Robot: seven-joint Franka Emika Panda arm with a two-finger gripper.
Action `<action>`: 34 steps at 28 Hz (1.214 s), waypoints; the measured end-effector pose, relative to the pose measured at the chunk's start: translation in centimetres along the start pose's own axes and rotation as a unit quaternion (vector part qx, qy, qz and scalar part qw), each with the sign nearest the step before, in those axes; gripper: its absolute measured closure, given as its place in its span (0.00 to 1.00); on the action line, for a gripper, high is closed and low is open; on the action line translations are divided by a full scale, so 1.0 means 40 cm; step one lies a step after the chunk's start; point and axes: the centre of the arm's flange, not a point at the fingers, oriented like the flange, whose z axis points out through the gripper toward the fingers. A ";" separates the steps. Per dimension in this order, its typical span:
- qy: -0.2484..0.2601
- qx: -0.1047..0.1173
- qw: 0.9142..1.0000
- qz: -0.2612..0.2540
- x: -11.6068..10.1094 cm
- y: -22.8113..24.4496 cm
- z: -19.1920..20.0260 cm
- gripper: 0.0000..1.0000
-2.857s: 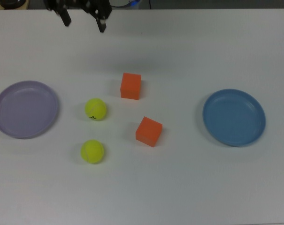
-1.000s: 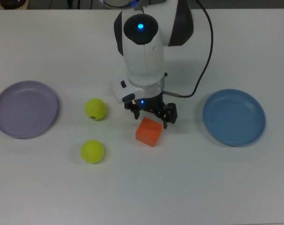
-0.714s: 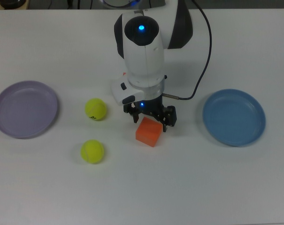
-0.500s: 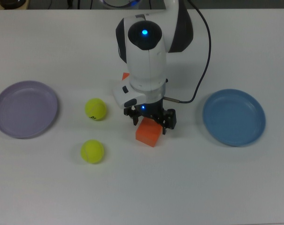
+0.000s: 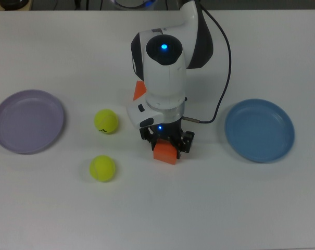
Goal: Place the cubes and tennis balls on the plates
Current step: 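Grasp the orange cube with the gripper and lift it, then carry the orange cube to the blue plate and release it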
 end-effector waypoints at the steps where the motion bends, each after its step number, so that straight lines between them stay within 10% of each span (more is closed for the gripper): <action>1: 0.003 0.002 1.000 0.000 0.003 -0.003 -0.005 0.27; 7: 0.021 0.039 0.999 -0.018 -0.010 -0.099 -0.099 0.35; 14: 0.024 0.093 0.993 -0.061 -0.148 -0.315 -0.254 0.36; 25: 0.022 0.071 0.991 -0.113 -0.372 -0.497 -0.206 0.36; 34: 0.007 0.055 0.990 -0.126 -0.411 -0.506 -0.125 0.36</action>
